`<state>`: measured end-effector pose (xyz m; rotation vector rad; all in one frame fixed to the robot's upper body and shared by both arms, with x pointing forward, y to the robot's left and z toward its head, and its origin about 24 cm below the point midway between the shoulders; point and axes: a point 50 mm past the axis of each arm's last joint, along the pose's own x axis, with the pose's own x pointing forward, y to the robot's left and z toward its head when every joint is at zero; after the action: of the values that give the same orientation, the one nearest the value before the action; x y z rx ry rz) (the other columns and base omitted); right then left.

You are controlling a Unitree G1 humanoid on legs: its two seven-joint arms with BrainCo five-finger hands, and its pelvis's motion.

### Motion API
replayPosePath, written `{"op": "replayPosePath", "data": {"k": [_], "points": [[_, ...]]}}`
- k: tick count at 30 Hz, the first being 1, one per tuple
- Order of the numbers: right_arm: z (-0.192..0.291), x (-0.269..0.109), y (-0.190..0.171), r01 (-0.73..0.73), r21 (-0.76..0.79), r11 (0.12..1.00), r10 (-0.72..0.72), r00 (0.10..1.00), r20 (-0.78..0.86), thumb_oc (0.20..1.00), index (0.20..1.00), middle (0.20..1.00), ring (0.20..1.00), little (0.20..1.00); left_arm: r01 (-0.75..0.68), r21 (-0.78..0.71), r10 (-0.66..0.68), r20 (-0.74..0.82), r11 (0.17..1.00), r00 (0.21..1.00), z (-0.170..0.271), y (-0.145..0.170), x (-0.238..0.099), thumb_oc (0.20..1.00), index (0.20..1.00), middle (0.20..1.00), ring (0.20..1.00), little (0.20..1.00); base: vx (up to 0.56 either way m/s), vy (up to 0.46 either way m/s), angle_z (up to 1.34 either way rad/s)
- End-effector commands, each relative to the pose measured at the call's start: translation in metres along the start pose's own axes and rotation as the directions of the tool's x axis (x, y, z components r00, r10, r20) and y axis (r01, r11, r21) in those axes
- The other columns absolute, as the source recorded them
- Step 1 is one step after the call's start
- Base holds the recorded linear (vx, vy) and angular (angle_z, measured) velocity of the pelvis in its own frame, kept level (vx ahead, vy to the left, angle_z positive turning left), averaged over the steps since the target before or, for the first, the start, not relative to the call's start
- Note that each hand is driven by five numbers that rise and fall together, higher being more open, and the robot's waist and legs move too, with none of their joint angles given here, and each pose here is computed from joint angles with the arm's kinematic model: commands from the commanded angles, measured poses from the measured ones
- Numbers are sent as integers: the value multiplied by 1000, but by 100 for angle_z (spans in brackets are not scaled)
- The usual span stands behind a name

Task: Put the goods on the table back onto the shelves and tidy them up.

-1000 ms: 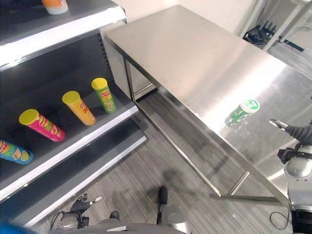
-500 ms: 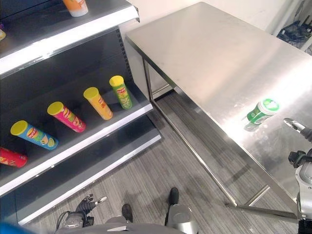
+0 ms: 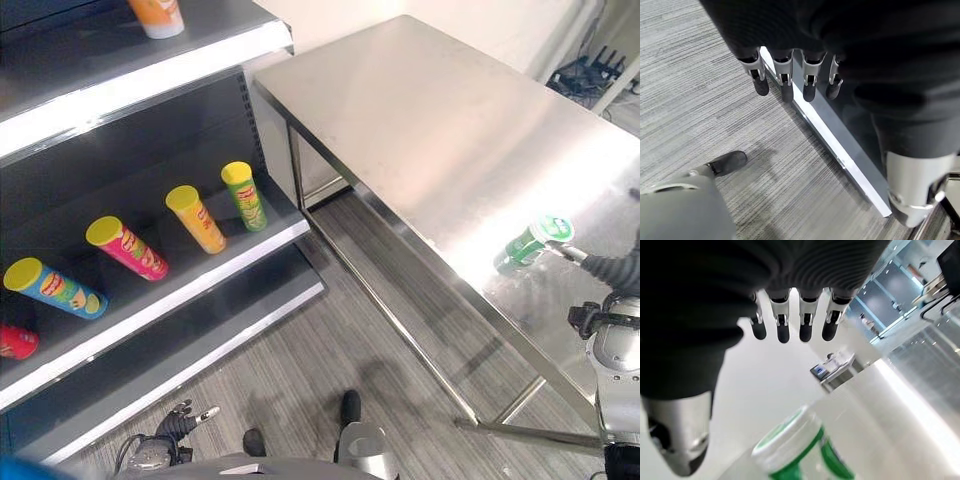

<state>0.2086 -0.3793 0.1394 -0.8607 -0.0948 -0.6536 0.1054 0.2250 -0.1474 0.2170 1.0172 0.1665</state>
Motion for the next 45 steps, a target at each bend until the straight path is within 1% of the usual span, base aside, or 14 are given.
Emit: {"op": "replayPosePath", "data": {"k": [1,5,8,16,27,28,29,32,40,41,43,45], "points": [[16,15,-8,22,-13,1000,-21,997,68,1000,1000,1000,1000,1000,-63,59,61,27,996,998,6,29,3,1000,1000,1000,1000,1000,-4,4,5],[13,13,-6,18,-11,1000,-17,998,54,1000,1000,1000,1000,1000,-75,49,74,16,996,997,3,30,2,1000,1000,1000,1000,1000,1,-1,1],[7,10,-5,9,-47,999,-7,999,37,1000,1000,1000,1000,1000,-75,45,75,-4,996,997,-2,28,2,1000,1000,1000,1000,1000,0,0,0],[-1,9,1,-19,-68,998,19,1000,0,1000,1000,1000,1000,1000,-74,49,75,-2,996,997,-1,26,2,1000,1000,1000,1000,1000,3,-10,3],[-13,16,12,-41,-43,998,38,997,-73,1000,1000,1000,1000,1000,-77,58,77,6,995,997,0,29,2,1000,1000,1000,1000,1000,0,0,0],[-14,18,15,-20,23,1000,22,995,-93,1000,1000,1000,1000,1000,-79,54,79,-1,995,997,-1,29,2,1000,1000,1000,1000,1000,0,0,0],[-15,18,16,-12,51,999,17,994,-106,1000,1000,1000,1000,1000,-77,50,77,-5,996,997,-2,29,2,1000,1000,1000,1000,1000,0,0,0],[-15,19,19,-6,69,998,14,993,-114,1000,1000,1000,1000,1000,-79,46,79,-8,996,997,-2,30,2,1000,1000,1000,1000,1000,0,0,0],[-12,22,17,19,64,998,-12,994,-104,1000,1000,1000,1000,1000,-82,36,83,-16,996,996,-5,30,1,1000,1000,1000,1000,1000,3,-4,2],[-9,25,14,52,58,997,-46,995,-93,1000,1000,1000,1000,1000,-86,33,87,-26,996,996,-8,31,0,1000,1000,1000,1000,1000,0,0,0],[-9,25,14,52,55,997,-47,995,-93,1000,1000,1000,1000,1000,-86,34,87,-24,996,996,-8,31,0,1000,1000,1000,1000,1000,0,0,0],[-11,27,14,48,25,999,-45,994,-104,1000,1000,1000,1000,1000,-86,33,87,-26,996,996,-8,31,0,1000,1000,1000,1000,1000,0,0,0]]}}
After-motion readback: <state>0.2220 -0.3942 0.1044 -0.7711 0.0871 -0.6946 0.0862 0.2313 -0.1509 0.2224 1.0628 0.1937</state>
